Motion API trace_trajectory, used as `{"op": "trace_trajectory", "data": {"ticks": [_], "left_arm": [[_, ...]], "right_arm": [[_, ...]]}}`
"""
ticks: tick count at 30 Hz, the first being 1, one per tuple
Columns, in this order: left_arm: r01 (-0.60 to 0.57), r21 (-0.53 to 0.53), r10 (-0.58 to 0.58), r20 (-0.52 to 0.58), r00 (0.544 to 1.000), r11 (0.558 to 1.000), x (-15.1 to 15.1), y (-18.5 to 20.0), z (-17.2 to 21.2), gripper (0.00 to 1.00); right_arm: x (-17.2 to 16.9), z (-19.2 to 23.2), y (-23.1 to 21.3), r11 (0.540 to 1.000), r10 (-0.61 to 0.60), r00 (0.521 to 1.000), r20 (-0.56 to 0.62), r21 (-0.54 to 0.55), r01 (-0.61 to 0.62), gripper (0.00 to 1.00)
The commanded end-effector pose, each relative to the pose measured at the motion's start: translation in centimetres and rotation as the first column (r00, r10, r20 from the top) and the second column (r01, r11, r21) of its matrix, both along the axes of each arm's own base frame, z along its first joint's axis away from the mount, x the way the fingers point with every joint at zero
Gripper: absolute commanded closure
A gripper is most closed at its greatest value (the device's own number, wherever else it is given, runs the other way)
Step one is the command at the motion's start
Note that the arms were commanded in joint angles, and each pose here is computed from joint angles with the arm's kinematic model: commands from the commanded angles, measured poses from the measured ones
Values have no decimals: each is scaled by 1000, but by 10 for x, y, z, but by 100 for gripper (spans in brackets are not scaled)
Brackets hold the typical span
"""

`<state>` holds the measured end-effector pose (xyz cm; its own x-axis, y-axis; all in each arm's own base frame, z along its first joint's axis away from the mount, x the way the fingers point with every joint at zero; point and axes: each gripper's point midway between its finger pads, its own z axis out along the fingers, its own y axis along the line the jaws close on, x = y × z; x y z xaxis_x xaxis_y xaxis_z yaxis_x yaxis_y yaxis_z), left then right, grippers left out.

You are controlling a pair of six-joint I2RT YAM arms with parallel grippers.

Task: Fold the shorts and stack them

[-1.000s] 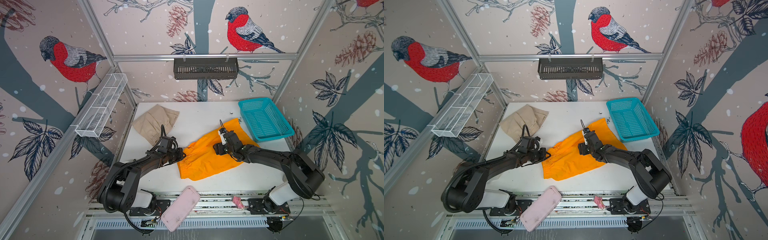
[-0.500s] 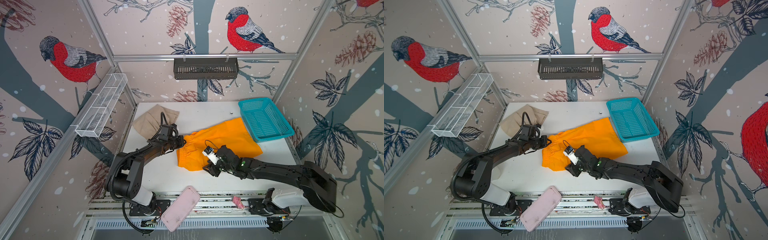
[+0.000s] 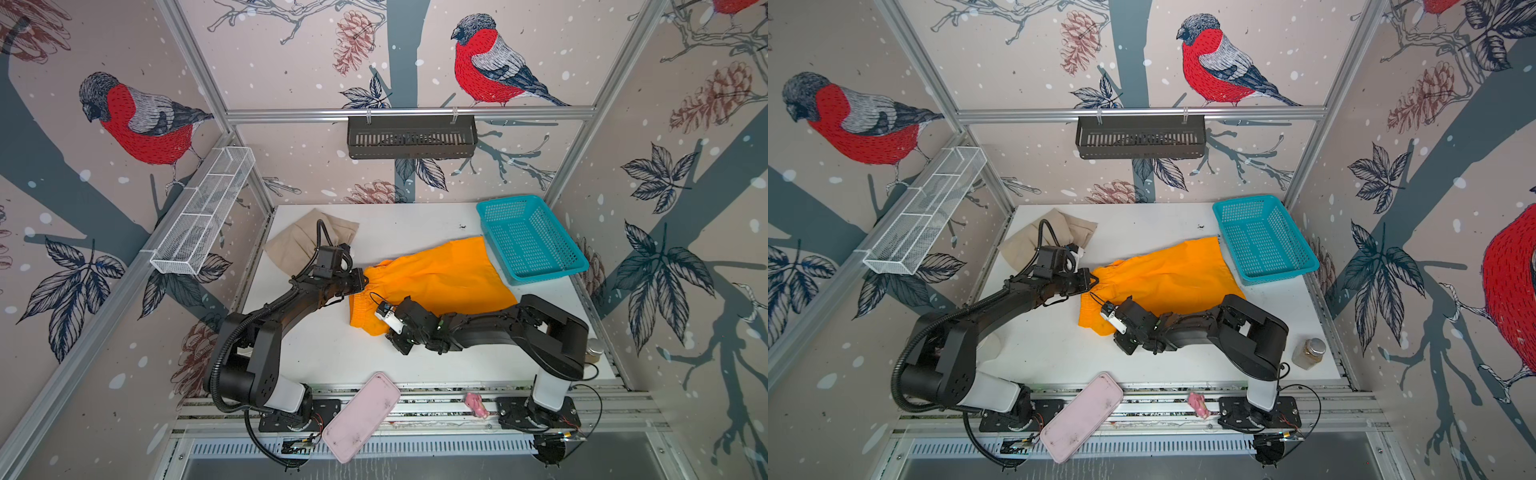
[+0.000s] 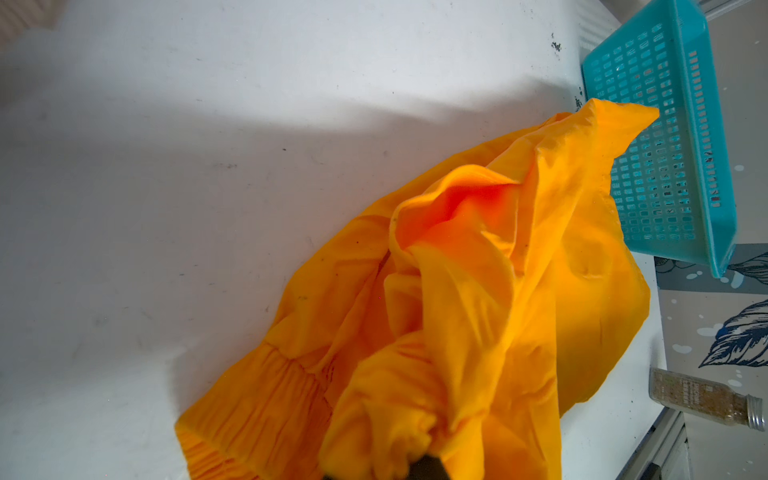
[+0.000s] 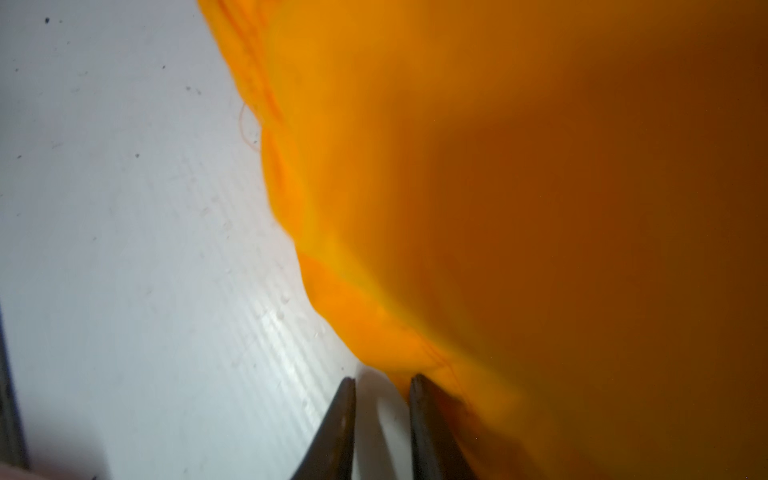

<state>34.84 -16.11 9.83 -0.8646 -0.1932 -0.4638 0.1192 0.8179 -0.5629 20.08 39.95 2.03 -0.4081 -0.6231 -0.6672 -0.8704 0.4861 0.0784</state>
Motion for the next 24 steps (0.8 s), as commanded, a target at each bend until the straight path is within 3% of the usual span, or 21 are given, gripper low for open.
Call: {"op": "trace_trajectory", "data": {"ticks": [1,4,9,13,16,20,24], "left_arm": [[24,-5,-24,21,1000,1000,1,-2,7,88],[30,-6,-30,18,999,1000,0,-3,11,88],[15,31,-15,-7,1000,999,-4,5,3,86],[0,34,1,-33,999,999,-10,8,-14,86],[-2,26,3,-37,999,1000,-8,9,-17,86],[-14,34,15,-32,999,999,-2,13,-15,86],[-24,40,25,-27,999,999,2,18,-10,86]], "right_arm": [[26,-5,3,997,-68,995,73,-32,70,74],[40,-13,12,993,-101,990,96,-55,107,73],[40,-6,20,995,-88,992,91,-32,91,50],[15,16,23,1000,19,998,53,23,-20,32],[-7,44,24,990,104,993,61,91,-110,28],[-30,61,35,963,199,975,94,166,-213,44],[-50,38,59,938,312,948,65,136,-318,72]]}}
